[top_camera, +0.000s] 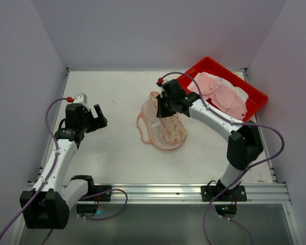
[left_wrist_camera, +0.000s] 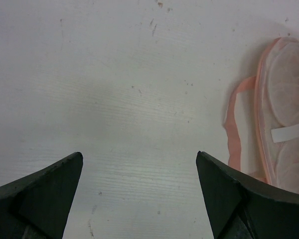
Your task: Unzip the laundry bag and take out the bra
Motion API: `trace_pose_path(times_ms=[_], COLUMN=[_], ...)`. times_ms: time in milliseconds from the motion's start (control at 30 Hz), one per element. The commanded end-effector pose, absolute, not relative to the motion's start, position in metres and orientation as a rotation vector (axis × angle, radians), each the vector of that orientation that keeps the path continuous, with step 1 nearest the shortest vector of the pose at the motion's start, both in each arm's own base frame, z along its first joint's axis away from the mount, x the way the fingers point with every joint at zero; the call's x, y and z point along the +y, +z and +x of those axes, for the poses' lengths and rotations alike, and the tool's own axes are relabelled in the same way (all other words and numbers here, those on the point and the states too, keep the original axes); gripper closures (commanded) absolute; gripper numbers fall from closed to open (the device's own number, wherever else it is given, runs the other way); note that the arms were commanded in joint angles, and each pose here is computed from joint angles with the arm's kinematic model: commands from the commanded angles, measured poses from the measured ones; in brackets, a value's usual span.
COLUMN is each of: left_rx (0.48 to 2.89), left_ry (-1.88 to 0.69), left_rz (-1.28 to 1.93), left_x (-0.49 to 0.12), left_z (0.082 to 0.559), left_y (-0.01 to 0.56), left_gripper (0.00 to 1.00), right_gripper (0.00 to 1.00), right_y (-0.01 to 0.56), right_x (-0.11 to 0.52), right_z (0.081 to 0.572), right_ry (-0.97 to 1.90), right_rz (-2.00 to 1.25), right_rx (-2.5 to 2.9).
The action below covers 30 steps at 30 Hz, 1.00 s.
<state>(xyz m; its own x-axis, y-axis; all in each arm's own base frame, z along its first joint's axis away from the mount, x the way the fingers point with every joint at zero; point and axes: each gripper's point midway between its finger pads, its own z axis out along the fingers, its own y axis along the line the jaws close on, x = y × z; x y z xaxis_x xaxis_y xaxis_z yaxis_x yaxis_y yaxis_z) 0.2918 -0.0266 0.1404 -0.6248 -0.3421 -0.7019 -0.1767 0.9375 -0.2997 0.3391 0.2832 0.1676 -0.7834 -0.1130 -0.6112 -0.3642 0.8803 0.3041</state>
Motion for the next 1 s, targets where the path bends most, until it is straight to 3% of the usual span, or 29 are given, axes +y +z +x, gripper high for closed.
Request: trace_pose_path(times_ms=[0, 200, 267, 333, 367, 400, 433, 500, 600, 767, 867, 967], left_rx=[2.221, 2.221, 2.220, 2.219, 2.219, 2.215, 2.212, 2.189, 2.130, 2.079, 1.993, 1.936], left_ry=[-0.262, -0.262, -0.264, -0.264, -0.265, -0.269, -0.273, -0.291, -0.324, -0.345, -0.328, -0.278], left_rz=[-0.317, -0.317, -0.316, -0.316, -0.313, -0.310, -0.310, -0.306, -0.310, -0.296, -0.276, -0.268], left_x=[-0.027, -0.027, -0.027, -0.027, -0.027, -0.028, -0.028, -0.031, -0.034, -0.036, -0.033, -0.025], left_z=[0.297, 0.297, 0.297, 0.297, 0.297, 0.298, 0.298, 0.300, 0.305, 0.302, 0.296, 0.282], left_y=[0.146, 0.146, 0.146, 0.147, 0.147, 0.148, 0.149, 0.157, 0.182, 0.225, 0.268, 0.295], left_gripper=[0.01, 0.01, 0.01, 0.01, 0.01, 0.01, 0.01, 0.01, 0.01, 0.00, 0.00, 0.00], right_gripper=[1.00, 1.00, 0.91, 0.75, 0.61, 0.56, 0.51, 0.27, 0.04, 0.01, 0.01, 0.01], right_y=[0.153, 0.098, 0.089, 0.091, 0.094, 0.099, 0.114, 0.133, 0.182, 0.243, 0.278, 0.318], right_x=[0.318, 0.338, 0.344, 0.350, 0.352, 0.351, 0.351, 0.346, 0.330, 0.269, 0.199, 0.144], right_z=[0.341, 0.328, 0.316, 0.305, 0.302, 0.299, 0.298, 0.295, 0.300, 0.312, 0.317, 0.296], right_ry=[0.695, 0.764, 0.806, 0.884, 0.908, 0.923, 0.939, 0.929, 0.859, 0.665, 0.455, 0.406], right_rz=[-0.416, -0.507, -0.535, -0.577, -0.586, -0.598, -0.610, -0.618, -0.594, -0.377, -0.150, -0.014], right_rx=[2.447, 2.549, 2.566, 2.556, 2.552, 2.547, 2.511, 2.477, 2.351, 2.207, 2.091, 1.955])
